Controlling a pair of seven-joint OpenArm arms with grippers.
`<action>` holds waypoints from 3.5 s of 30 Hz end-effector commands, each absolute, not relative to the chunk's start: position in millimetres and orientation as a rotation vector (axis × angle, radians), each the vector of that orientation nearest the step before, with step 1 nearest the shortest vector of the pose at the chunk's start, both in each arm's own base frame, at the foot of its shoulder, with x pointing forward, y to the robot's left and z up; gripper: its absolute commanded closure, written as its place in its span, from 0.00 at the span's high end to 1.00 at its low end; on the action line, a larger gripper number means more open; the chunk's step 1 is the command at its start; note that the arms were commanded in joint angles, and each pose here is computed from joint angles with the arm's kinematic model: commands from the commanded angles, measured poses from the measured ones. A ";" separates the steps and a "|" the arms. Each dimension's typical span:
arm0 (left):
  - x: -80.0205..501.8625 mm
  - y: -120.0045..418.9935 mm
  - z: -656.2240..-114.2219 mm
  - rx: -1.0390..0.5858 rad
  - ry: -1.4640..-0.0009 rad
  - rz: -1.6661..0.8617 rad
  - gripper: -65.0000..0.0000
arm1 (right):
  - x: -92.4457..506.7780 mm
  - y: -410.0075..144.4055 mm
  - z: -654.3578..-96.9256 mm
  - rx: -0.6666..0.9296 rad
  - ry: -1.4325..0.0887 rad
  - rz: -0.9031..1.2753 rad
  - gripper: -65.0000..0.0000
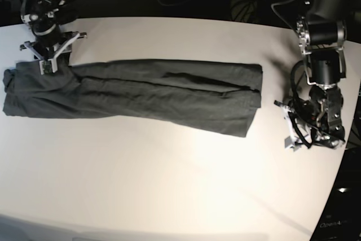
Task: Fold the T-shirt properly
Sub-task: 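Lower the right gripper onto the grey strip end and grasp it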
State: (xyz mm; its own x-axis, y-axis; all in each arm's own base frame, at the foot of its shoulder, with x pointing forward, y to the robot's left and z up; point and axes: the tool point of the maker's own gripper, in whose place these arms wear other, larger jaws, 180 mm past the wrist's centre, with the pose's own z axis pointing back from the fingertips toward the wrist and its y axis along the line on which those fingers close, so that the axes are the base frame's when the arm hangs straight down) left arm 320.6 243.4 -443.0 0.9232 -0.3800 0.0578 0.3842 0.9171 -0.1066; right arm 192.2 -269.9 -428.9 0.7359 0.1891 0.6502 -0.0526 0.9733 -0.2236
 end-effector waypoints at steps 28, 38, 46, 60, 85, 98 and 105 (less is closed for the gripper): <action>315.5 232.5 -449.8 -0.152 -0.030 -0.398 0.06 | 250.1 -298.5 -372.2 -0.360 -0.830 0.323 0.02; 309.3 233.5 -453.8 -0.154 -0.017 -0.395 0.06 | 272.6 -272.8 -369.4 -0.343 -0.839 0.479 0.02; 309.2 234.3 -453.7 -0.153 -0.017 -0.394 0.06 | 281.5 -262.7 -369.2 -0.334 -0.835 0.567 0.03; 309.1 234.2 -453.8 -0.152 -0.016 -0.396 0.06 | 260.3 -262.5 -401.4 -0.283 -0.748 0.557 0.55; 308.4 236.1 -453.8 -0.151 -0.015 -0.392 0.06 | 253.3 -280.8 -351.6 -0.412 -0.813 0.596 0.15; 301.8 238.0 -457.6 -0.151 0.000 -0.388 0.06 | 260.2 -282.4 -373.2 -0.363 -0.788 0.565 0.12; 296.5 240.2 -460.0 -0.149 0.014 -0.386 0.06 | 265.7 -275.4 -377.1 -0.325 -0.834 0.565 0.12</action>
State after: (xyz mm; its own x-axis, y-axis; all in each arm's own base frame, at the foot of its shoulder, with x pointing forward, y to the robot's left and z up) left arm 316.1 245.6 -446.1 0.9273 -0.3679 0.0694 0.3739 0.9198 -0.1189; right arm 257.7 -273.2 -389.7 0.5711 0.5788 0.5821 -0.3582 0.8137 -0.4578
